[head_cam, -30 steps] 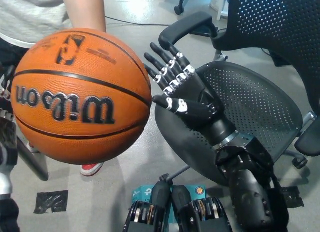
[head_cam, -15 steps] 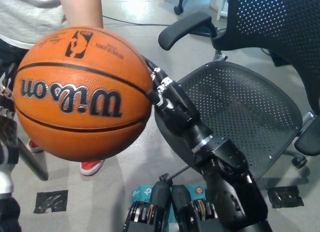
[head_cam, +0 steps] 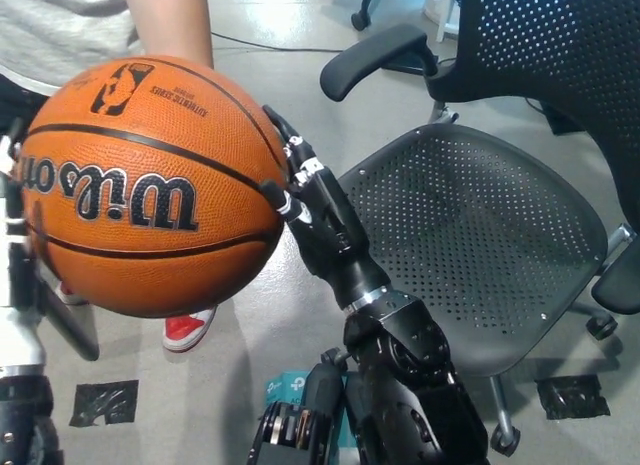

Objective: The robot grabs the basketball from a person using both hands and then drops it on the black chair in the front

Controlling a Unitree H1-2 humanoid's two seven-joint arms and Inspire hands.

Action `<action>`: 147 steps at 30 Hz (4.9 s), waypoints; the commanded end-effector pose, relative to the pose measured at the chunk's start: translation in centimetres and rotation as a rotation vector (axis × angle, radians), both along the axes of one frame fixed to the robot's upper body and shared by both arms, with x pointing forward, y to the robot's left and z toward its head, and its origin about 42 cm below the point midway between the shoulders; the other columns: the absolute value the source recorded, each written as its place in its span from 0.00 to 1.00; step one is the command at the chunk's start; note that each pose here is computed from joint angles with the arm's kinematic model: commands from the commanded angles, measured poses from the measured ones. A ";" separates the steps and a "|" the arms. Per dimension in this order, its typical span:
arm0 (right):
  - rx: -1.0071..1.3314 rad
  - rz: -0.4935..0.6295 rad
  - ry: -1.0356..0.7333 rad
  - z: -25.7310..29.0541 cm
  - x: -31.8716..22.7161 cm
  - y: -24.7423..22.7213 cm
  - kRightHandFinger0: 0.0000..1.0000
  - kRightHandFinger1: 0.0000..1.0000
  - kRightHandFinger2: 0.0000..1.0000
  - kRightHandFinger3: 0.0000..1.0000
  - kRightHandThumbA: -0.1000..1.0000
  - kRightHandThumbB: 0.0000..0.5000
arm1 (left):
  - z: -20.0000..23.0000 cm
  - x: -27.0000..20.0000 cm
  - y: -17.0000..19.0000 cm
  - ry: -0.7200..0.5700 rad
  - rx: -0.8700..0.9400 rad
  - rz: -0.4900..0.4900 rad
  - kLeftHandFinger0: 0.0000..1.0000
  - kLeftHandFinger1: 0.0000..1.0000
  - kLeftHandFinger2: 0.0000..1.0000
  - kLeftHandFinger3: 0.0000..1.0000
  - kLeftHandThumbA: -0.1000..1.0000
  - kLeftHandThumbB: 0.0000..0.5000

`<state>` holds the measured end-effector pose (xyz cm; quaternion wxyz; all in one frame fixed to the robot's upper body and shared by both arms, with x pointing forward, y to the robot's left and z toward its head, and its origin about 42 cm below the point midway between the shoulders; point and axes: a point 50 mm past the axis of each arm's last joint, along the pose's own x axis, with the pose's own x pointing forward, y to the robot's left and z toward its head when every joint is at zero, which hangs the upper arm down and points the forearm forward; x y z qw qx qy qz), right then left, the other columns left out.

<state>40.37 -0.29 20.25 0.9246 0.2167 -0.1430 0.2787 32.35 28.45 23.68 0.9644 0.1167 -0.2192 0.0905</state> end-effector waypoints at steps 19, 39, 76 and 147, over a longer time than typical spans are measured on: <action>-0.055 -0.048 -0.240 8.1 -2.4 7.5 1.00 1.00 1.00 1.00 1.00 0.39 | 5.0 1.9 -9.6 0.035 0.004 -0.290 1.00 1.00 1.00 1.00 1.00 0.36; -0.084 -0.189 -0.358 19.0 0.4 -1.2 1.00 1.00 1.00 1.00 1.00 0.45 | 15.1 7.0 -17.3 -0.121 0.133 -0.373 1.00 1.00 1.00 1.00 1.00 0.31; 0.121 -0.545 0.140 13.1 10.3 -22.2 1.00 1.00 1.00 1.00 1.00 0.47 | 12.9 18.8 -38.7 0.322 0.313 -0.624 1.00 1.00 1.00 1.00 1.00 0.31; -0.263 -0.498 -0.154 -1.3 -7.9 -20.2 1.00 1.00 1.00 1.00 1.00 0.40 | -3.4 -2.9 -4.5 0.022 0.087 -0.339 1.00 1.00 1.00 1.00 1.00 0.39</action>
